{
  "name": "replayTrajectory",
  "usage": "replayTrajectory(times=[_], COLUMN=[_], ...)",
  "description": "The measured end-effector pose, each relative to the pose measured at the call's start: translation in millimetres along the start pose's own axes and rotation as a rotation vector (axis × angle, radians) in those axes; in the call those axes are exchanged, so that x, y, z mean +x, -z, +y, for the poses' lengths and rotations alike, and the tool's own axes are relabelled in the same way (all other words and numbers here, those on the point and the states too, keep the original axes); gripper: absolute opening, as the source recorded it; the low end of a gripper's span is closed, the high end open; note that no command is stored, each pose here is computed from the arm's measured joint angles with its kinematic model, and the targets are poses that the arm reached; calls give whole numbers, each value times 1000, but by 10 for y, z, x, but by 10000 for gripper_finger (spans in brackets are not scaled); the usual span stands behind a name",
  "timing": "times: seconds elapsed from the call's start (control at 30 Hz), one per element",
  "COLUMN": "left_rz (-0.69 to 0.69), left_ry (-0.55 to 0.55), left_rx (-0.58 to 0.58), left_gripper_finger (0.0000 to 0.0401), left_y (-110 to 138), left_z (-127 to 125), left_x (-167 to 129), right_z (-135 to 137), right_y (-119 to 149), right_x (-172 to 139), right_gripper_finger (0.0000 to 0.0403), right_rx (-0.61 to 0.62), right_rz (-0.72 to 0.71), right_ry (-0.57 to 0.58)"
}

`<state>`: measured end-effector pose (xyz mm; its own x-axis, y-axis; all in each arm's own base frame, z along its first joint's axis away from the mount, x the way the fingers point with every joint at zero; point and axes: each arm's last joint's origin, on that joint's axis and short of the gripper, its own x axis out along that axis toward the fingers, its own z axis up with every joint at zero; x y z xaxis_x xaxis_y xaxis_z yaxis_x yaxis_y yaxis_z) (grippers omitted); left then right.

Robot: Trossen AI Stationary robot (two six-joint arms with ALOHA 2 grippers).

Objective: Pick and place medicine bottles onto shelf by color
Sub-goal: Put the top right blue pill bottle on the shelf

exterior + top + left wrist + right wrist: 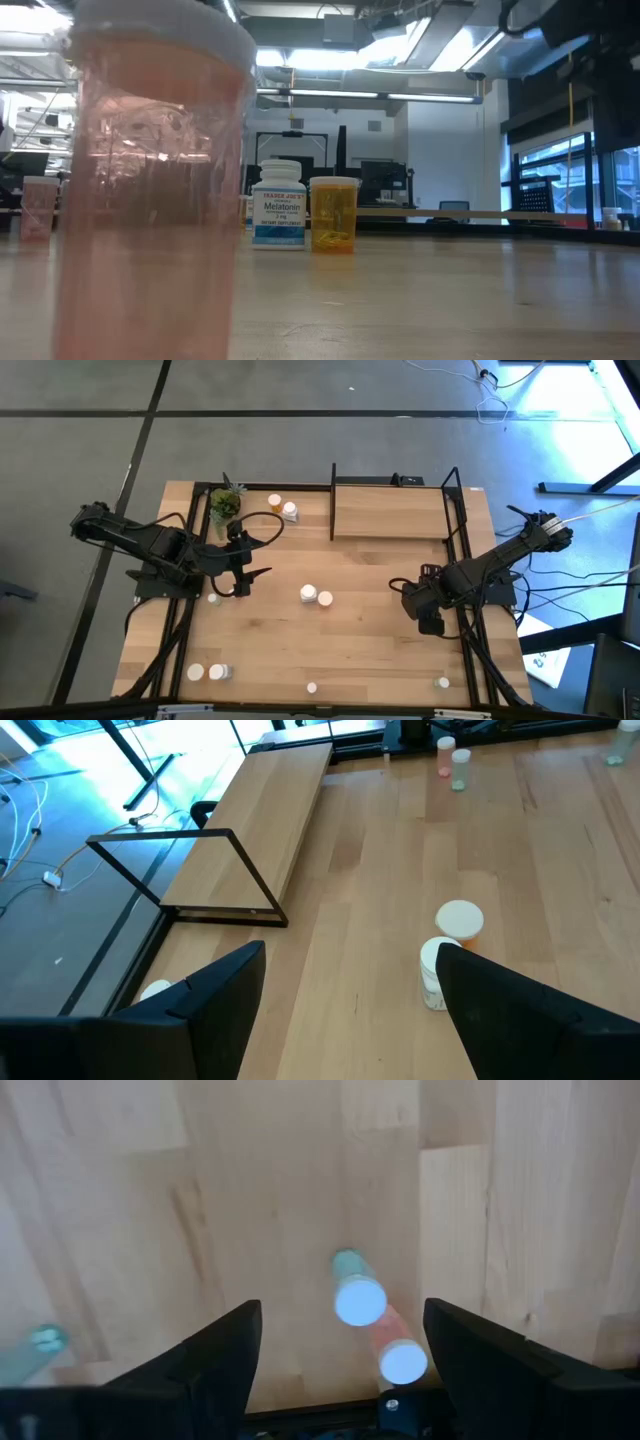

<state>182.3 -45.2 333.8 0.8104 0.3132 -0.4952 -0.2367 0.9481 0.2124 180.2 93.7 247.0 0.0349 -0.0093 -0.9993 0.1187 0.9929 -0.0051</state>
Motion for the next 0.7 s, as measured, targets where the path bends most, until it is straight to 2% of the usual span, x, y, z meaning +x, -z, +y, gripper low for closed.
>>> replayTrajectory(times=[0.17, 0.7], left_rz=[-1, -1], left_ry=[0, 0], left_rx=[-1, -1], left_gripper_finger=[289, 289], left_y=[0, 0], left_z=[1, 0], left_x=[-1, -1], right_z=[-18, -85], right_y=[33, 149], right_x=[160, 589], right_gripper_finger=[281, 281], right_rx=[-35, -35], right_rz=[18, 44], right_ry=[11, 29])
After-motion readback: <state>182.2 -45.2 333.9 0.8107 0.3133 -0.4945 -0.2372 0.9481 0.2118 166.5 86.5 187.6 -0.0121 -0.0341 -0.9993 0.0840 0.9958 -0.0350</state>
